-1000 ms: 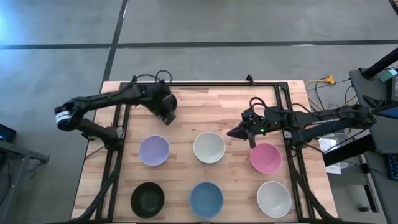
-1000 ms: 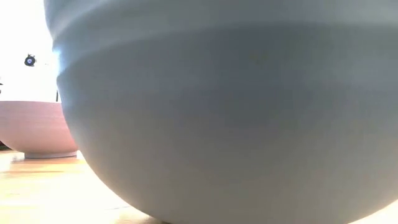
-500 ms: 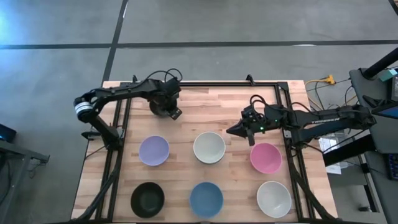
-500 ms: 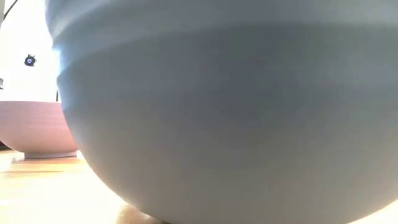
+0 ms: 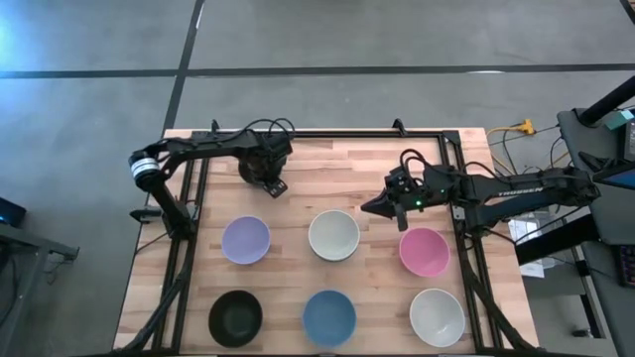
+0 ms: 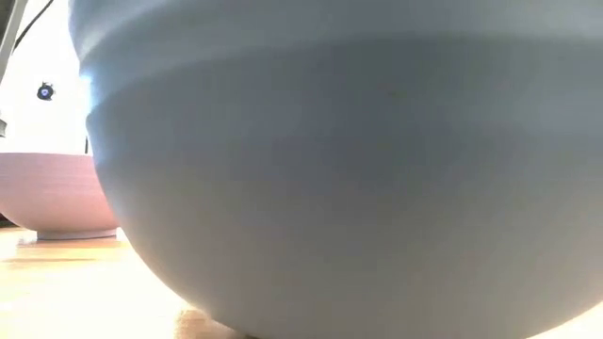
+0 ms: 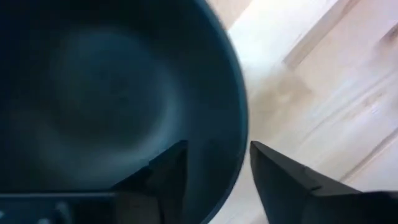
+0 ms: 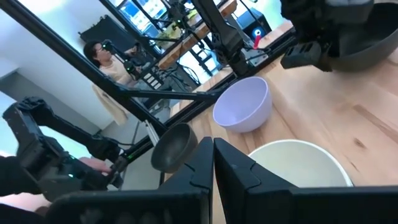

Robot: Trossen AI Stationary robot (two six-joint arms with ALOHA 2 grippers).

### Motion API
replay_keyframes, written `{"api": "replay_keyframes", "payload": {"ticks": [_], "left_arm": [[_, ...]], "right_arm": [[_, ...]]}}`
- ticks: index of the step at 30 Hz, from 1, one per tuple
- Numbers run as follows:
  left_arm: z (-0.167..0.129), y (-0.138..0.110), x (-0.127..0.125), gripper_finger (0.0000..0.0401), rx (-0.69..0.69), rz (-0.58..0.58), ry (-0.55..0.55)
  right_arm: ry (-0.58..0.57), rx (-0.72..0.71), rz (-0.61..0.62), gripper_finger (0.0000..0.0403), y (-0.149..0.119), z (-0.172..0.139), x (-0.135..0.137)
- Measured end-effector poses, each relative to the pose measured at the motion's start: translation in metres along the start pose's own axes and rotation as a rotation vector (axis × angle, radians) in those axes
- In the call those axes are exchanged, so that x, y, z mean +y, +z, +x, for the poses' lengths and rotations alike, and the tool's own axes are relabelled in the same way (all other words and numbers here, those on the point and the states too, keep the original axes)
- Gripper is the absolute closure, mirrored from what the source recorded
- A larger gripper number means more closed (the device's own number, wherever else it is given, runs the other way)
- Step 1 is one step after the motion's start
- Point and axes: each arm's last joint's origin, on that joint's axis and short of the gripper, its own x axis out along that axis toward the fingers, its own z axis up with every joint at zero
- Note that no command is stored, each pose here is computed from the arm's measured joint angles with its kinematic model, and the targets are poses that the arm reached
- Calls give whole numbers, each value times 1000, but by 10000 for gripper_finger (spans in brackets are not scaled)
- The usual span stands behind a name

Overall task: Nest bowls inside each other
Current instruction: Stack the top black bowl into the top white bowl

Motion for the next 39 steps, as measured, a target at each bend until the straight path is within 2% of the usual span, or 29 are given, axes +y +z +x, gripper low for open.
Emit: {"api": "replay_keyframes", "payload": {"ticks": [6,8,12,18,22,27,30,32,36,39], "left_arm": [[10,-3,1,362,90,71,12],[8,-6,1,389,116,72,9],[0,-12,1,389,128,73,-8],[-30,-27,0,399,83,75,-52],[-62,-43,-12,400,-21,126,-190],[-105,-71,-34,400,-216,274,-364],[-133,-88,-53,400,-388,354,-457],[-154,-99,-68,401,-555,408,-515],[-186,-122,-97,401,-849,619,-599],[-195,-133,-114,401,-934,819,-602]], "right_arm": [[9,-6,16,394,2,0,3],[19,-4,14,394,2,0,6],[34,8,10,394,0,0,9],[5,-10,-1,394,-1,0,10],[-9,-20,-27,394,-1,0,9],[-65,-41,-90,394,-4,1,5],[-106,-52,-95,394,-7,1,0],[-115,-47,-76,394,-10,1,-2],[-115,-41,-28,394,-13,2,-4],[-110,-40,-25,394,-13,1,-3]]}}
